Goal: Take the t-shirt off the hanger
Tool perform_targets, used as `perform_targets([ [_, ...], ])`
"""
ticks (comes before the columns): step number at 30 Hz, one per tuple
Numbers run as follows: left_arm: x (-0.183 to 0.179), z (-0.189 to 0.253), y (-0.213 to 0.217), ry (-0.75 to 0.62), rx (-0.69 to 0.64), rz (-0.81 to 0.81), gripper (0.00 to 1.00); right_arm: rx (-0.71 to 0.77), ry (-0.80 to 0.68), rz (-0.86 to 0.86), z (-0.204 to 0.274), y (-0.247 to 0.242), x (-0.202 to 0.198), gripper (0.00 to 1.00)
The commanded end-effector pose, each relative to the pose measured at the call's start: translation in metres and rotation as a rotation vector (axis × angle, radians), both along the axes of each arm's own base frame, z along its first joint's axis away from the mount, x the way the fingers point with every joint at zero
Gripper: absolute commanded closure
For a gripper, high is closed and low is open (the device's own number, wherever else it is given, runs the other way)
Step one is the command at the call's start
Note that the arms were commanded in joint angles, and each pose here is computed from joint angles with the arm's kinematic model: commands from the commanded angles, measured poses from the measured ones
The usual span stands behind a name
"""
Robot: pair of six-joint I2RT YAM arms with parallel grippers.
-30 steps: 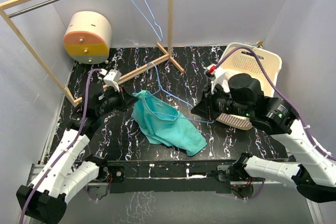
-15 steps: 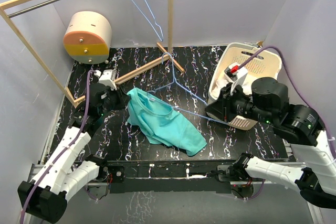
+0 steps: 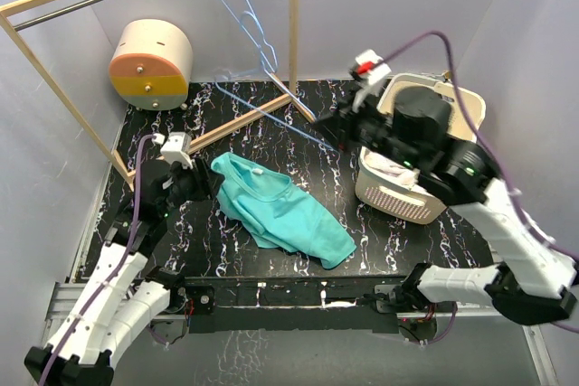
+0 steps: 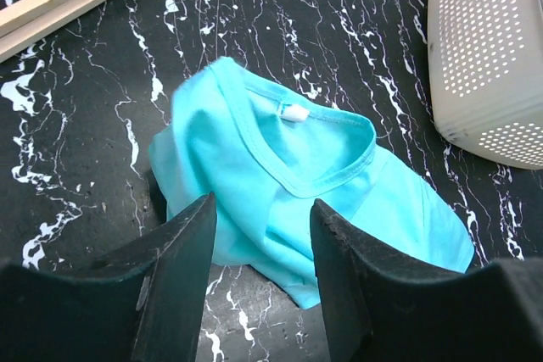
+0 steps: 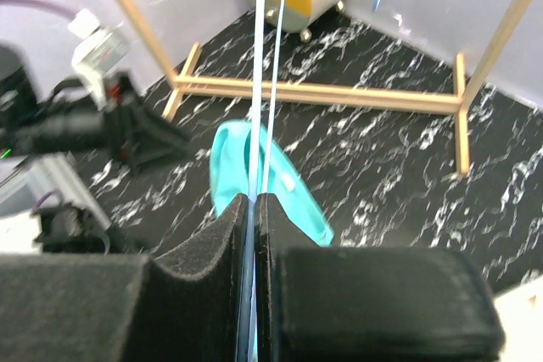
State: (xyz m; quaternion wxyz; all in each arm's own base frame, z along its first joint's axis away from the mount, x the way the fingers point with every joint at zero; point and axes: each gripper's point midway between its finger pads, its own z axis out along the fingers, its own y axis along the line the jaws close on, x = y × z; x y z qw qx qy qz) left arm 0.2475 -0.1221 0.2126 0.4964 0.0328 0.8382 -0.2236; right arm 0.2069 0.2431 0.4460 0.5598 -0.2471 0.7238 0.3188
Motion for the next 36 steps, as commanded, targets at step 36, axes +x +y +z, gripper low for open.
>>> perform_targets([
  [36, -0.018, 0.009, 0.026, -0.065, 0.018, 0.102, 0.54, 0.149, -0.352, -0.187, 0.061, 0.143, 0.216, 0.91],
])
